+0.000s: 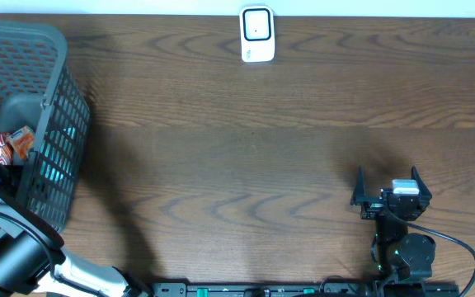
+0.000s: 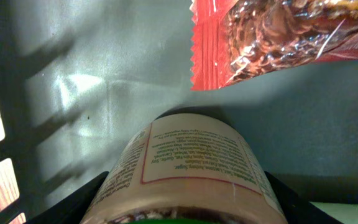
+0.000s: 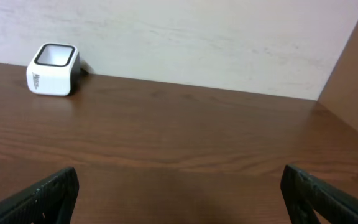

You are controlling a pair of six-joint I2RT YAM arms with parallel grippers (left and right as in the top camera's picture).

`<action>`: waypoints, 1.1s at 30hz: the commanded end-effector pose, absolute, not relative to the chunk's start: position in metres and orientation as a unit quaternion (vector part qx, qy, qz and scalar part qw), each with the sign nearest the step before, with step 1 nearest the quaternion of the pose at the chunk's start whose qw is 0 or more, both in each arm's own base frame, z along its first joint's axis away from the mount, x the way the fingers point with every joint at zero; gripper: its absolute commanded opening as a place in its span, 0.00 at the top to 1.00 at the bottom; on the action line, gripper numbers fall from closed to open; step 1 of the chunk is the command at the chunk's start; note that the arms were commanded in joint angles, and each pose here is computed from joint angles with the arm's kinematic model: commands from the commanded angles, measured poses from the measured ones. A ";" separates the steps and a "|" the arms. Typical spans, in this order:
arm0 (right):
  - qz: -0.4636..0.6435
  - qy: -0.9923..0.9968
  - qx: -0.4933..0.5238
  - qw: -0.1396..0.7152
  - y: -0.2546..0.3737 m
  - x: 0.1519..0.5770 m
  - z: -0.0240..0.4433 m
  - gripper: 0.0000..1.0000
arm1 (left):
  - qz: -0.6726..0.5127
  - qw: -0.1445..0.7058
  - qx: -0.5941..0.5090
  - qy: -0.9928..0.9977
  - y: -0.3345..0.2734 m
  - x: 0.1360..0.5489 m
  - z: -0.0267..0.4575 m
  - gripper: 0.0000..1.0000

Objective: Scan the item barcode
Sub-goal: 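Grasp the green-capped bottle with the left gripper and lift it, then carry the bottle toward the white scanner and set it on the table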

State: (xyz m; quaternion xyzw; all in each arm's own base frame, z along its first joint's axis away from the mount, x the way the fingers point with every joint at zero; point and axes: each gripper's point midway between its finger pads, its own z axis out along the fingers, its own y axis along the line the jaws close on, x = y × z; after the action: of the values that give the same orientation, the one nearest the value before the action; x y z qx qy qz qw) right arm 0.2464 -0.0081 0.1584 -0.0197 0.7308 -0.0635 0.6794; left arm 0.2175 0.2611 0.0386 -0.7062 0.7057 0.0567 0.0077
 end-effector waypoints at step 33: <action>-0.066 0.732 -0.009 0.678 -0.012 0.246 0.158 0.01 | -0.367 0.424 -0.335 0.757 0.003 0.332 0.388 0.35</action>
State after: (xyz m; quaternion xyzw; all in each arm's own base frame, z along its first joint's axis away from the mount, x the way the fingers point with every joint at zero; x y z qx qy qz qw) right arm 0.2464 -0.0081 0.1583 -0.0198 0.7309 -0.0635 0.6793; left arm 0.3233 0.0362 0.3912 -0.3949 0.7223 -0.3754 0.4260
